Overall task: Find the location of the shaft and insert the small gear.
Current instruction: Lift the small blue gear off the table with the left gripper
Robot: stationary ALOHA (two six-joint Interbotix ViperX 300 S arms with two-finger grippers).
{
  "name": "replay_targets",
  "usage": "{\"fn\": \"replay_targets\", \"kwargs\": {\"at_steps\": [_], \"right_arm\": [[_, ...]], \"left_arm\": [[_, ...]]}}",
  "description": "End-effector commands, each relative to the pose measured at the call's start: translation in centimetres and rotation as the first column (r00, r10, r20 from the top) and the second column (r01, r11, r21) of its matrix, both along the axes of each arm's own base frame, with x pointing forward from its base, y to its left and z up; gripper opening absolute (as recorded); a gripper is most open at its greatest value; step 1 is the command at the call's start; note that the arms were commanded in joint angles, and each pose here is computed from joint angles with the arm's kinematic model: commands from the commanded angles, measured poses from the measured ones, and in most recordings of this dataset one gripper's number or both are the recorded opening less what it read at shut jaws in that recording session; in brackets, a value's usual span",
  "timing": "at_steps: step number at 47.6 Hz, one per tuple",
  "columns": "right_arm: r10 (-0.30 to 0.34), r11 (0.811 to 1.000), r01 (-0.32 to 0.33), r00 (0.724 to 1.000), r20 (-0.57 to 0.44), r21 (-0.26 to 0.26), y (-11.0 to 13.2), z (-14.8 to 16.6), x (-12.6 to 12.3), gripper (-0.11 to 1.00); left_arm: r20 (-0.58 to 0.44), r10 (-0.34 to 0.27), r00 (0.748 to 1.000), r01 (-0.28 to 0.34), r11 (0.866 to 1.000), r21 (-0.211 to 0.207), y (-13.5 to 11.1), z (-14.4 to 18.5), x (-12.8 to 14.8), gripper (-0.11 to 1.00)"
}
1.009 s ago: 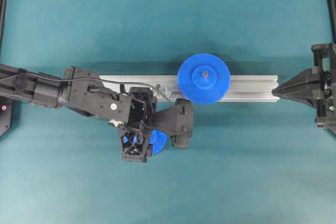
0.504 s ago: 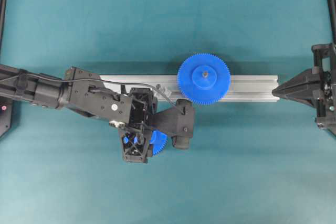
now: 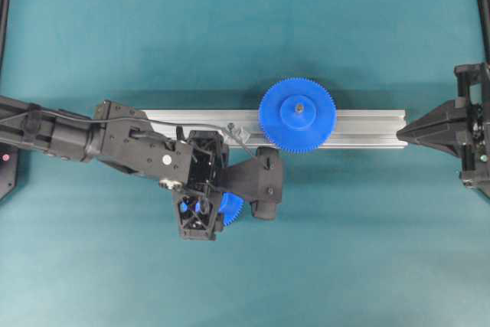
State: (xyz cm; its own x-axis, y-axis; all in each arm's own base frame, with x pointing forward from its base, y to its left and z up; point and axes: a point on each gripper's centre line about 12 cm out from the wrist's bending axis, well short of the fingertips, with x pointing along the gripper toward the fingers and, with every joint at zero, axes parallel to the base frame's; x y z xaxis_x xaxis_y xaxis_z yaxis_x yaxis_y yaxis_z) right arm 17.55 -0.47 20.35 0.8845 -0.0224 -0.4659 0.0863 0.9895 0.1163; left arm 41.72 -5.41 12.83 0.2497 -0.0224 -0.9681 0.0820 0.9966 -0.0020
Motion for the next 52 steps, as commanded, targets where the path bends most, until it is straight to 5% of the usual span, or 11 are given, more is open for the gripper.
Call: {"fn": "replay_targets", "kwargs": {"at_steps": [1, 31, 52], "right_arm": [[-0.012, 1.000, 0.012, 1.000, 0.013, 0.015, -0.1, 0.4, 0.2, 0.03], [-0.014, 1.000, 0.013, 1.000, 0.014, 0.015, -0.1, 0.4, 0.2, 0.03], [-0.014, 1.000, 0.013, 1.000, 0.014, 0.015, -0.1, 0.3, 0.1, 0.03]], "left_arm": [[0.038, -0.007, 0.999, 0.007, 1.000, -0.004, -0.4, 1.2, 0.5, 0.91], [-0.011, -0.004, 1.000, 0.004, 1.000, 0.002, -0.4, -0.3, 0.3, 0.90], [-0.042, -0.005, 0.999, 0.005, 1.000, 0.007, -0.3, -0.8, 0.0, 0.65]]}}
